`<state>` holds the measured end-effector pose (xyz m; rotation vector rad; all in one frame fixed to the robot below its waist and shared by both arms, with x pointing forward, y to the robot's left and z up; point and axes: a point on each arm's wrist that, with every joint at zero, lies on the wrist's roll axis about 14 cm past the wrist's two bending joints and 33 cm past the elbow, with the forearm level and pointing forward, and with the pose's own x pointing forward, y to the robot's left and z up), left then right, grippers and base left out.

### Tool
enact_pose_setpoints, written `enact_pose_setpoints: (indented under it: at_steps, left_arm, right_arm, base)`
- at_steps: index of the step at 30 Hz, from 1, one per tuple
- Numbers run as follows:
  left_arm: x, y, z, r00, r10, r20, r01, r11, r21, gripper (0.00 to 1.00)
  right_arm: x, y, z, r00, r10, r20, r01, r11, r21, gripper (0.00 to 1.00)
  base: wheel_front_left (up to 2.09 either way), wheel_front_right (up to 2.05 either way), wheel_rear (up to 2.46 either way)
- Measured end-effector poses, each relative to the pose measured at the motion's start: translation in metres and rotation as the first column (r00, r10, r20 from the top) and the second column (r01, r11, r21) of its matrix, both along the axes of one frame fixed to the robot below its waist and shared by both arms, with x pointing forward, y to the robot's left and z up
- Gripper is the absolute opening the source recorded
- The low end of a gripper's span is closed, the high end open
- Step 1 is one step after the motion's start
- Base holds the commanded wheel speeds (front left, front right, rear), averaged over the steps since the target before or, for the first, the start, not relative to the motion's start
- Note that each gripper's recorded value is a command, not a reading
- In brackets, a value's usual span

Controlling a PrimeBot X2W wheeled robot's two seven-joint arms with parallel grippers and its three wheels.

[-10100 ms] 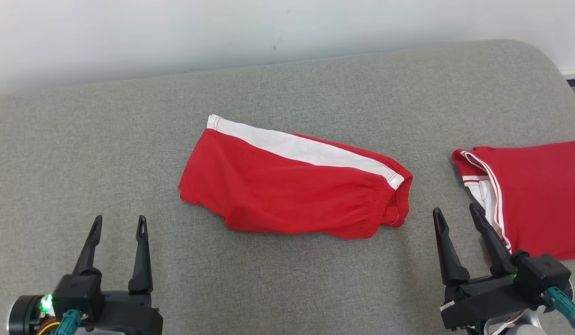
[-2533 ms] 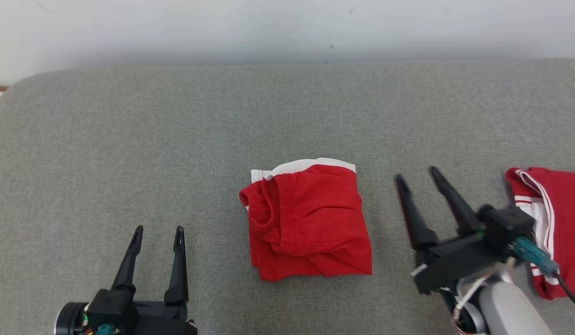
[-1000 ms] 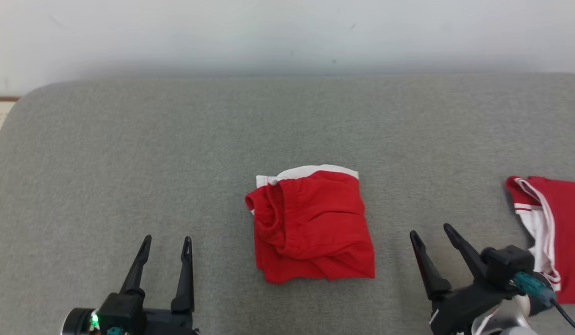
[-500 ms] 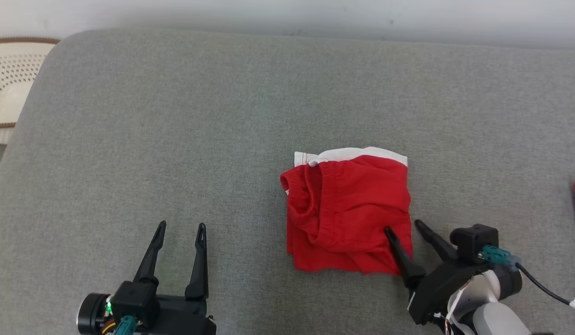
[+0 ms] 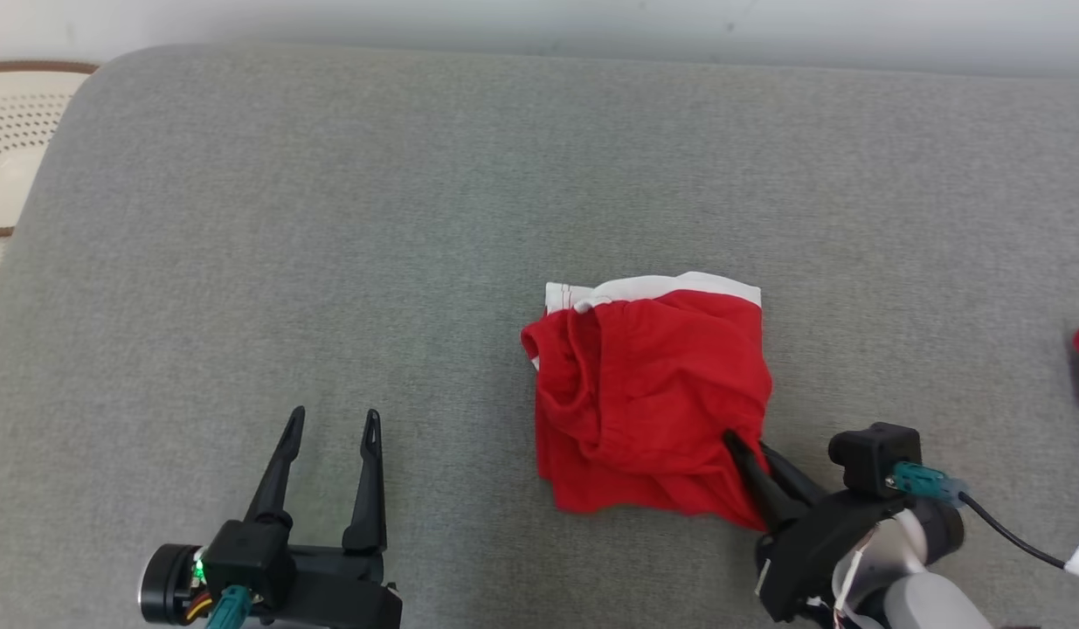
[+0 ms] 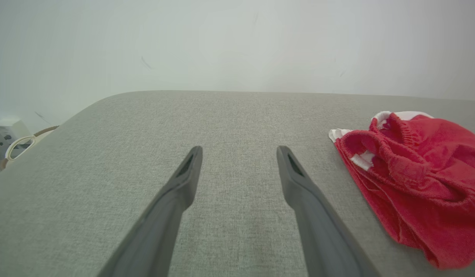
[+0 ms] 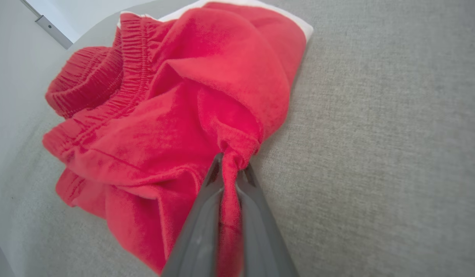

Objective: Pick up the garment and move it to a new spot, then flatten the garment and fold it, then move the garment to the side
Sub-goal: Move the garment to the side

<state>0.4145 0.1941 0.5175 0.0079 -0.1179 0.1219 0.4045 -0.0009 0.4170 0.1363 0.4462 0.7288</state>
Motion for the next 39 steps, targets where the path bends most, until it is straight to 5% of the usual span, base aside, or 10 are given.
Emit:
enact_pose_setpoints:
  at_steps: [9, 22, 29, 39]
  left_arm:
    - [0.013, -0.019, 0.012, 0.997, -0.059, 0.050, 0.059, 0.998, 0.004, 1.00]
    - [0.056, -0.100, 0.022, 0.948, -0.302, 0.099, 0.302, 0.953, 0.016, 1.00]
    - [0.073, -0.154, 0.020, 0.895, -0.432, 0.109, 0.436, 0.900, -0.010, 1.00]
    - [0.084, -0.185, -0.001, 0.859, -0.507, 0.071, 0.510, 0.860, -0.035, 1.00]
  right_arm:
    - [-0.008, -0.055, 0.003, 0.996, -0.046, 0.075, 0.056, 0.989, -0.137, 0.00]
    - [-0.036, -0.165, 0.011, 0.962, -0.211, 0.171, 0.258, 0.906, -0.335, 0.00]
    - [-0.025, -0.195, 0.054, 0.907, -0.211, 0.364, 0.343, 0.873, -0.347, 0.00]
    - [0.000, -0.267, 0.094, 0.799, -0.327, 0.505, 0.531, 0.778, -0.336, 0.00]
  base:
    - [0.00, 0.00, 0.00]
    - [0.00, 0.00, 0.00]
    - [0.00, 0.00, 0.00]
    - [0.00, 0.00, 0.00]
